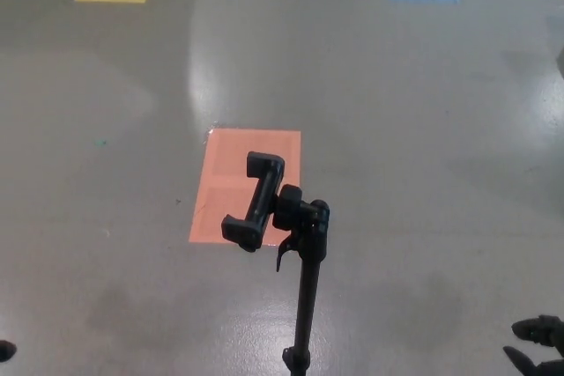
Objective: The robot uses its left hand to grab the top of a phone stand kept on the floor and tilt it upwards to adjust its angle
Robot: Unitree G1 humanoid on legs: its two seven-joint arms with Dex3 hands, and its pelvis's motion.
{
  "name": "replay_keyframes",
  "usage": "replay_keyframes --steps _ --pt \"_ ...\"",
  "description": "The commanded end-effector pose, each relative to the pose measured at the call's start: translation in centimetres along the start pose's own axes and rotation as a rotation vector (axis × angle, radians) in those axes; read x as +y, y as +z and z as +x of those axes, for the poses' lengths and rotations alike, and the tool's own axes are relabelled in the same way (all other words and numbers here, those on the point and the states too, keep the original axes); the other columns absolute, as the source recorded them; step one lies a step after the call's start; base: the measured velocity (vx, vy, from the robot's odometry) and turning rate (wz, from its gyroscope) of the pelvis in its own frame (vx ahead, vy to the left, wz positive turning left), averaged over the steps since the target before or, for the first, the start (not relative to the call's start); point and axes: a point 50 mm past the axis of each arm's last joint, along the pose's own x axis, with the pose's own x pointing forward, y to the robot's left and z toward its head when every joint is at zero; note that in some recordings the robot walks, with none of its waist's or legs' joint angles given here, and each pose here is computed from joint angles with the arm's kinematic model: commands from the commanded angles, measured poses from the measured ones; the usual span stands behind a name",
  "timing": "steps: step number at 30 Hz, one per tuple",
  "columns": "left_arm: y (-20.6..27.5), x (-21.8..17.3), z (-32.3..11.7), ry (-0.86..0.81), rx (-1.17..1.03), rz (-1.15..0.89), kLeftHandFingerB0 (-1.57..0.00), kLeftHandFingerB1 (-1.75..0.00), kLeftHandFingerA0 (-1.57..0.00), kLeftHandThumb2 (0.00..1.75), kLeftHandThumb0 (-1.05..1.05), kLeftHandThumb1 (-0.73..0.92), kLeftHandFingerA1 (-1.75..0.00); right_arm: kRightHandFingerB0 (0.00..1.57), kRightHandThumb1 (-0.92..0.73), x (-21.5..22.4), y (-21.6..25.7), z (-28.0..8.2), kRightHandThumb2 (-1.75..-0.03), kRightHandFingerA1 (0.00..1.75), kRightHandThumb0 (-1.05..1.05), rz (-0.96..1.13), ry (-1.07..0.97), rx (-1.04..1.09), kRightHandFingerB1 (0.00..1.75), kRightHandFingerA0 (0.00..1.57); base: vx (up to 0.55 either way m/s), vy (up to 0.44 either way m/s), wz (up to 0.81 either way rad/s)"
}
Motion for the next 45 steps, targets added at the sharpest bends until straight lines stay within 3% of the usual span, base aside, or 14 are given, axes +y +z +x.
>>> replay_keyframes --steps 1,8,9,11,13,14,15,18,24,25,26,27,29,45 --pt "-1.4 -0.1 -0.4 -0.04 0.005 0.033 -0.06 -0.36 -0.07 0.97 -0.79 0.68 -0.4 0.19 -0.8 0.1 -1.4 -0.2 -0.64 0.35 -0.58 -0.01 0.015 0.017 0.29 0.18 0.0 0.0 0.0" --pt "-2.2 -0.2 -0.6 -0.01 -0.008 0.025 -0.05 -0.31 -0.11 1.0 -0.8 0.68 -0.42 0.18 -0.82 0.8 -1.6 -0.3 -0.66 0.37 -0.63 0.007 0.001 -0.001 0.29 0.18 0.0 0.0 0.0" --pt "-2.2 -0.3 -0.7 0.004 -0.032 0.042 -0.05 -0.28 -0.12 0.99 -0.81 0.68 -0.42 0.0 -0.58 0.9 -1.9 -0.4 -1.11 0.5 -0.34 0.009 -0.002 -0.001 0.48 0.01 0.0 0.0 0.0" --pt "-1.8 -0.3 -0.7 0.025 -0.076 0.057 0.0 -0.24 -0.11 1.02 -0.84 0.69 -0.43 0.0 -0.58 1.1 -2.0 -0.4 -1.11 0.5 -0.34 0.008 -0.005 -0.005 0.48 0.01 0.0 0.0 0.0" --pt "-0.7 -0.2 -0.8 0.057 -0.161 0.087 -0.02 -0.24 -0.11 1.01 -0.86 0.67 -0.41 0.0 -0.58 1.4 -2.3 -0.5 -1.11 0.5 -0.34 0.016 -0.009 -0.003 0.48 0.02 0.0 0.0 0.0" --pt "-0.3 -0.1 -0.8 0.067 -0.183 0.104 -0.07 -0.23 -0.16 0.65 -0.82 0.81 -0.27 0.0 -0.57 1.4 -2.3 -0.5 -1.1 0.5 -0.34 0.015 -0.01 -0.001 0.48 0.02 0.0 0.0 0.0" --pt "0.4 0.1 -0.8 0.084 -0.226 0.141 -0.04 -0.28 -0.1 0.98 -0.83 0.66 -0.41 0.0 -0.58 1.5 -2.4 -0.5 -1.11 0.5 -0.34 0.022 -0.007 -0.002 0.48 0.02 0.0 0.0 0.0" --pt "2.9 0.4 -1.0 0.118 -0.371 0.236 0.0 -0.23 -0.11 1.03 -0.85 0.69 -0.43 0.0 -0.58 1.5 -2.5 -0.5 -1.1 0.5 -0.34 0.03 -0.004 0.002 0.48 0.02 0.0 0.0 0.0" --pt "8.5 1.6 -2.9 0.19 -0.714 0.491 0.0 -0.19 -0.17 1.06 -0.86 0.72 -0.36 0.01 -0.58 1.3 -2.6 -0.5 -1.1 0.5 -0.34 0.018 -0.004 0.009 0.48 0.03 0.0 0.0 0.0" --pt "10.3 1.9 -3.8 0.21 -0.81 0.56 -0.01 -0.2 -0.15 0.68 -0.82 0.88 -0.25 0.01 -0.57 1.1 -2.6 -0.5 -1.1 0.5 -0.34 0.015 -0.006 0.007 0.48 0.03 0.0 0.0 0.0" --pt "10.7 1.9 -4.0 0.215 -0.832 0.577 -0.01 -0.2 -0.15 0.68 -0.82 0.88 -0.25 0.01 -0.57 1.1 -2.6 -0.5 -1.1 0.5 -0.34 0.014 -0.006 0.007 0.48 0.03 0.0 0.0 0.0" --pt "11.2 1.9 -4.4 0.22 -0.865 0.596 -0.01 -0.2 -0.17 0.67 -0.81 0.86 -0.26 0.16 -0.81 1.1 -2.6 -0.5 -0.64 0.37 -0.61 0.012 -0.007 0.008 0.29 0.2 0.0 0.0 0.0" --pt "12.2 2.0 -5.2 0.228 -0.933 0.628 -0.01 -0.21 -0.13 1.0 -0.83 0.66 -0.42 0.16 -0.81 1.1 -2.6 -0.5 -0.64 0.36 -0.6 0.003 -0.006 0.009 0.29 0.2 0.0 0.0 0.0" --pt "20.0 1.9 -11.1 0.339 -1.257 1.027 0.0 -0.12 -0.14 0.97 -0.88 0.64 -0.31 0.17 -0.8 0.5 -1.9 -0.3 -0.64 0.35 -0.58 0.003 -0.003 0.013 0.29 0.18 0.0 0.0 0.0"
